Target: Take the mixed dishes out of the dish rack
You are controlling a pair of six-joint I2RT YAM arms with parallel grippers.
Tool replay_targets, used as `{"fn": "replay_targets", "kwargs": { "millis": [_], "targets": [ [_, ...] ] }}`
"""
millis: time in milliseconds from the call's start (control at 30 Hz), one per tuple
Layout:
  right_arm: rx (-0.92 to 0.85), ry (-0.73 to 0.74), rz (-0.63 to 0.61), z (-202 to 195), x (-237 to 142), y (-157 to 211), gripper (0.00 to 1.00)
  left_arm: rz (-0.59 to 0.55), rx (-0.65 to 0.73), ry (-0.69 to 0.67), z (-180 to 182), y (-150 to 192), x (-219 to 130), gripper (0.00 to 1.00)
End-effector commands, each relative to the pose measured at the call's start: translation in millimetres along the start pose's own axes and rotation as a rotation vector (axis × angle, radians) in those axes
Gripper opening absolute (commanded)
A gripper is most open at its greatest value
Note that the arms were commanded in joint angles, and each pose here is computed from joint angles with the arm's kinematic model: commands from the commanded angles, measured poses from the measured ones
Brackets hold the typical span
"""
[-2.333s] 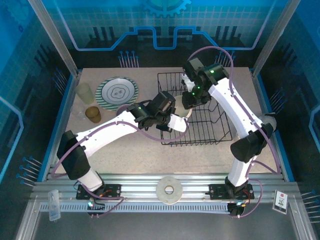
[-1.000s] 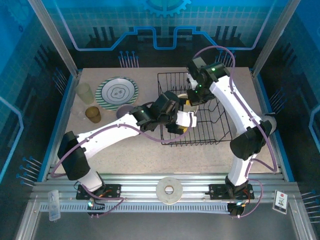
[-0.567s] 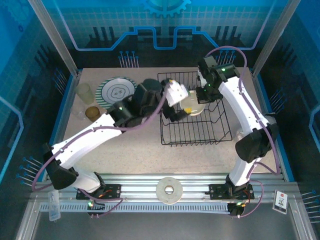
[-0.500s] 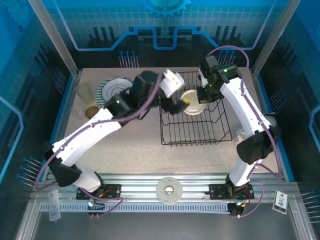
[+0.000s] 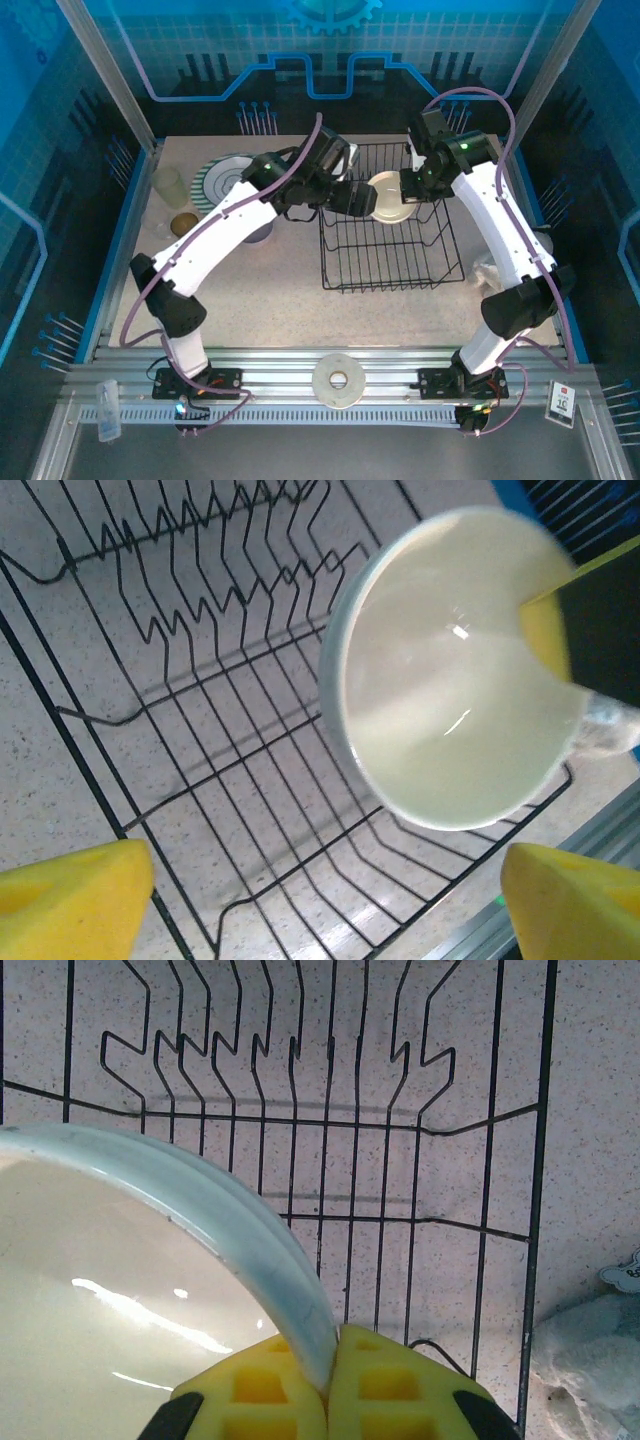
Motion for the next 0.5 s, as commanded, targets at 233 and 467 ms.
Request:
{"fn": "replay_targets", "kwargs": {
  "millis": [233,467],
  "targets": [
    [0.01,-0.026,-0.062,14,-13,-8,0.0,0.084,-0.153,-0.112,9,3,31,0.61],
    [-0.005,-0.021,-0.06,17,-15,-6,0.0,0.084,-0.2,-0.182,22,6,42,0.31]
  ]
}}
Point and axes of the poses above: each hand's point on the last joint's axis, 136 mm out from that joint toward the fingers, its own x axis out along the fingers, its own z axis along the line the jaws close on, y = z × x, the point moved 2 cm from there along -x, back along the fingers, and after that the axes turned 9 degrees about -x, right-handed, at the moved point
